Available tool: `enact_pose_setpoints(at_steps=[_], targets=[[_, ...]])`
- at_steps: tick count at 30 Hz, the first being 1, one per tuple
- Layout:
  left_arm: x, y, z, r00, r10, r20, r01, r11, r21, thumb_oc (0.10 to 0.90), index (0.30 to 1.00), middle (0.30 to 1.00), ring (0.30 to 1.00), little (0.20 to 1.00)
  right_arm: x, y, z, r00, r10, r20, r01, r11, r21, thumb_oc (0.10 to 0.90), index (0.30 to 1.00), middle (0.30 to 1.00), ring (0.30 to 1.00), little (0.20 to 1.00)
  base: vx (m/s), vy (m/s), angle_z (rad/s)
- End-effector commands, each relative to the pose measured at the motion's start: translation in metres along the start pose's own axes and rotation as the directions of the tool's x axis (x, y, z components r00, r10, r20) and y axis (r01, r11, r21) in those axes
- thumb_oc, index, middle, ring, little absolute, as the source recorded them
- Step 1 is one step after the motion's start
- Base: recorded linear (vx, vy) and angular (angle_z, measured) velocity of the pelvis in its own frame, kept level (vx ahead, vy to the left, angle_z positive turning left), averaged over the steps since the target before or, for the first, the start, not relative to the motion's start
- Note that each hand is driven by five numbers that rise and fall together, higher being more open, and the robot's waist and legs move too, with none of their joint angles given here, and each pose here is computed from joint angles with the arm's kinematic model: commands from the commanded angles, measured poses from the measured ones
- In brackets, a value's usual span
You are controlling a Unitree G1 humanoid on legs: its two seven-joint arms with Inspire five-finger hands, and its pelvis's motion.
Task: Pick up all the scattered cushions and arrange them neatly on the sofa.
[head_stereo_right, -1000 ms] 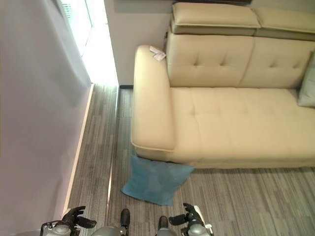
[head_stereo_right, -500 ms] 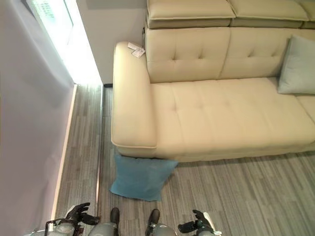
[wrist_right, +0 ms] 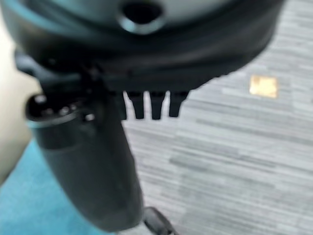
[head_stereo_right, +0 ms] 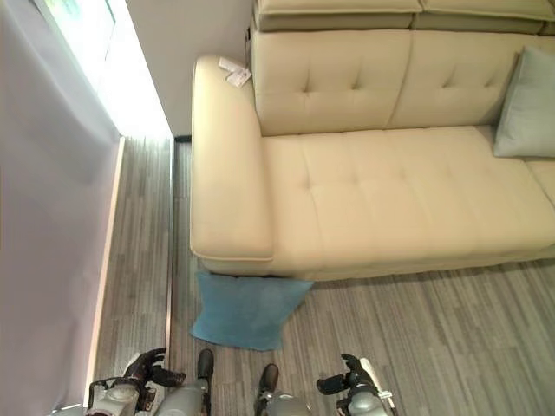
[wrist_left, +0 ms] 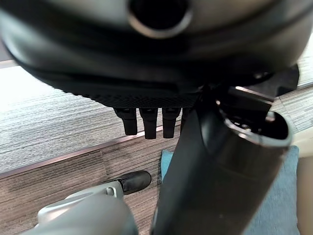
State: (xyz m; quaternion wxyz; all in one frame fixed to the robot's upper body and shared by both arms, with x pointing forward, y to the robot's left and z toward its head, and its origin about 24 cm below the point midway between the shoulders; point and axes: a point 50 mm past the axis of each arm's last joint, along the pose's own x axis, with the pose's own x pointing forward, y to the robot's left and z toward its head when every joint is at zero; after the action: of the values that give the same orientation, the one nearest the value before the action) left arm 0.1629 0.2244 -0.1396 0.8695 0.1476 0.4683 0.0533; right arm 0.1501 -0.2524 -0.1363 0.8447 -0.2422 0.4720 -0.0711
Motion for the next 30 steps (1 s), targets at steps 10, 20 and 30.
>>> enact_pose_setpoints(at_steps=[10, 20, 30], targets=[[-0.001, 0.040, 0.081, 0.929, 0.202, 0.311, -0.110, 0.951, -0.289, 0.800, 0.900, 0.900, 0.900, 0.900, 0.003, -0.035, 0.088, 0.940, -0.203, 0.275, 0.109, 0.941, 0.320, 0.800, 0.900, 0.900, 0.900, 0.900, -0.11, 0.063, -0.05], [-0.032, 0.054, 0.212, 0.715, 0.310, 0.626, -0.021, 0.905, -0.424, 0.800, 0.900, 0.900, 0.900, 0.900, -0.032, -0.078, 0.212, 0.703, -0.452, 0.550, 0.075, 0.815, 0.574, 0.800, 0.900, 0.900, 0.900, 0.900, -0.11, 0.029, 0.03], [-0.075, 0.074, 0.292, 0.526, 0.395, 0.753, 0.096, 0.853, -0.514, 0.800, 0.900, 0.900, 0.900, 0.900, -0.072, -0.126, 0.277, 0.499, -0.603, 0.623, -0.005, 0.716, 0.698, 0.800, 0.900, 0.900, 0.900, 0.900, -0.05, -0.008, -0.02]])
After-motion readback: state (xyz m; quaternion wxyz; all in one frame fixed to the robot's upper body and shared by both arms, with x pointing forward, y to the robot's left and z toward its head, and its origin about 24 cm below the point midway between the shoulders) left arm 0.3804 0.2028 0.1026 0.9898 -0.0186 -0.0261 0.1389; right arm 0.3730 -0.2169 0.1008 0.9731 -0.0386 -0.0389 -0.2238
